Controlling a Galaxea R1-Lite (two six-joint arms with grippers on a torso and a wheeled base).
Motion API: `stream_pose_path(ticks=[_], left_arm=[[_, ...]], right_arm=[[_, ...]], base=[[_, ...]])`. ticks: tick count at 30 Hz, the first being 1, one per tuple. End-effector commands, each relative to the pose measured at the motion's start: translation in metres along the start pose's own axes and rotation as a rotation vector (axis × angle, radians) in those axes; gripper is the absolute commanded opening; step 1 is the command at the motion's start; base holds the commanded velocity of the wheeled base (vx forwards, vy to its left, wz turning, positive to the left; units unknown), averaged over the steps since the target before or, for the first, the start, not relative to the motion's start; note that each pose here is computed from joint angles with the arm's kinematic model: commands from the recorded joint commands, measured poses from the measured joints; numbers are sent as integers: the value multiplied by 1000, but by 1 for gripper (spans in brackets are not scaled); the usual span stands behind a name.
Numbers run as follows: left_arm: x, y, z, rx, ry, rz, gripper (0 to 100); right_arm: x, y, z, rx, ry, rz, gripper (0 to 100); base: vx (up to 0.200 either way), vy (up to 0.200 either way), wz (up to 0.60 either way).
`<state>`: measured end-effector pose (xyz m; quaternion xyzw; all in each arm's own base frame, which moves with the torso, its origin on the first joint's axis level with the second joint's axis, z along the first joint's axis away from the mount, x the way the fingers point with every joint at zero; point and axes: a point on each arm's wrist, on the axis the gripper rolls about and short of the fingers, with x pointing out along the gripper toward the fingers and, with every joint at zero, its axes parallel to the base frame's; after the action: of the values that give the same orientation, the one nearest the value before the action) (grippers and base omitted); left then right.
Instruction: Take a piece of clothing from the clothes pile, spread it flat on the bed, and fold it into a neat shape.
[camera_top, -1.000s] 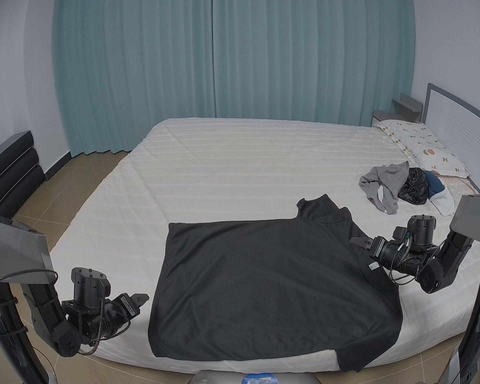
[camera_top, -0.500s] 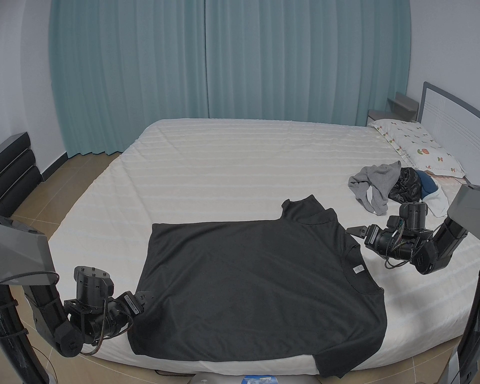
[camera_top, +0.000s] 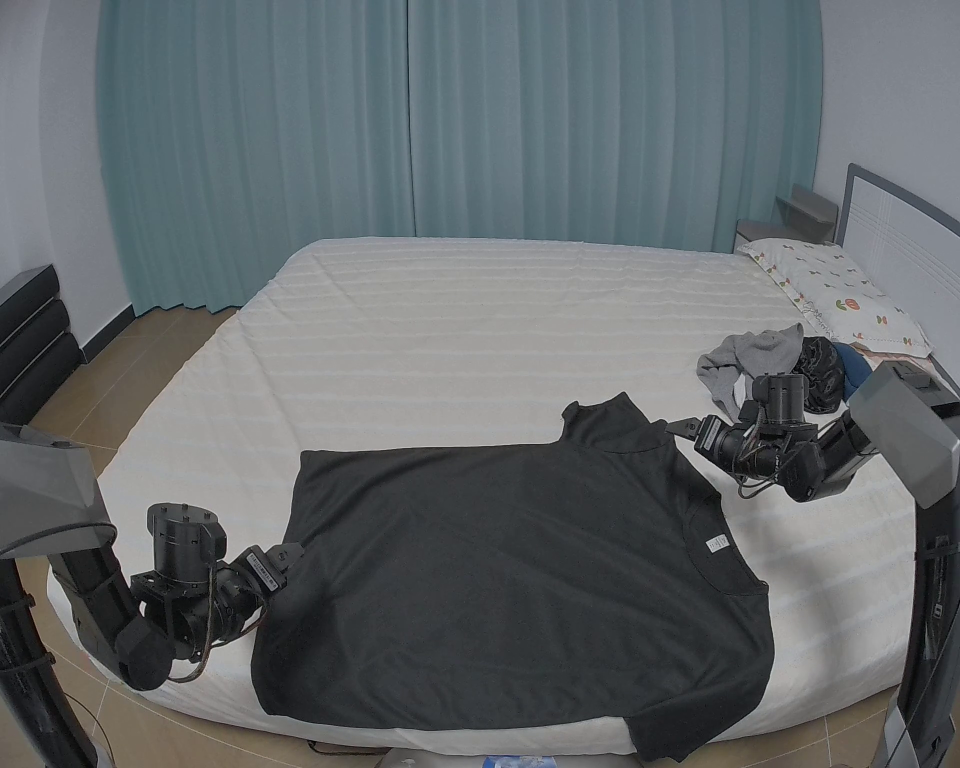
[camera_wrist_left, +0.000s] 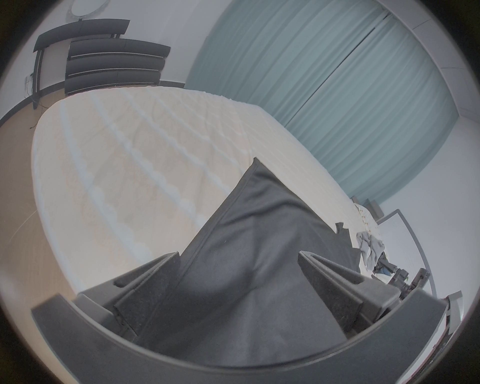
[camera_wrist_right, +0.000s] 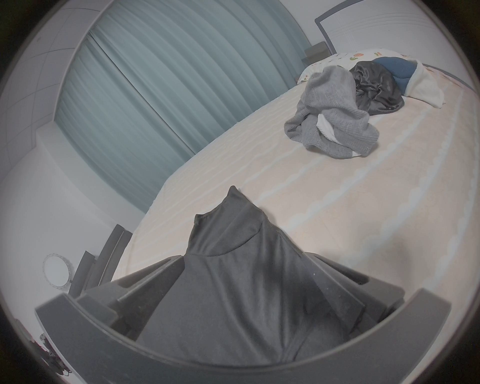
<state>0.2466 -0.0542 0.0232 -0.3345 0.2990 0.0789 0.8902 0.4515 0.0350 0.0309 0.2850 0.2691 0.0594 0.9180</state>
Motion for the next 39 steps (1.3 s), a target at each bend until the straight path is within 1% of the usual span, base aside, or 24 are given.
stream_pose_path(ticks=[1,8,12,13,18,20,22,23,25,30,36,37,39], left_arm=[[18,-4,15,-30,-51,-10,100],[34,-8,22,-40,-75,-16,100],[43,-11,29,-50,-100,-26,100],[45,-12,32,-53,-108,-31,100],[56,-16,41,-62,-129,-38,100],[62,-18,45,-65,-134,-33,100],[72,-23,56,-72,-135,-20,100],[72,-23,56,-72,-135,-20,100],[85,-29,67,-79,-138,-8,100],[111,-34,81,-87,-143,5,100],[136,-40,97,-97,-137,35,100],[136,-40,97,-97,-137,35,100],[145,-42,102,-117,-143,33,100]], right_arm=[[40,-21,-13,16,44,-50,100],[37,-36,-8,40,56,-86,100],[39,-42,-11,48,68,-94,100],[38,-42,-11,48,69,-95,0],[37,-43,-12,53,85,-106,0],[36,-43,-12,55,92,-111,0],[33,-45,-10,60,95,-119,0],[33,-45,-10,60,95,-119,0],[28,-47,-6,66,91,-129,0],[24,-55,-9,76,103,-146,0],[16,-51,-6,71,115,-152,0],[16,-51,-6,71,115,-152,100],[13,-50,-4,72,126,-157,100]], base=[[0,0,0],[0,0,0],[0,0,0],[0,0,0],[0,0,0],[0,0,0],[0,0,0],[0,0,0],[0,0,0],[0,0,0],[0,0,0],[0,0,0],[0,0,0]])
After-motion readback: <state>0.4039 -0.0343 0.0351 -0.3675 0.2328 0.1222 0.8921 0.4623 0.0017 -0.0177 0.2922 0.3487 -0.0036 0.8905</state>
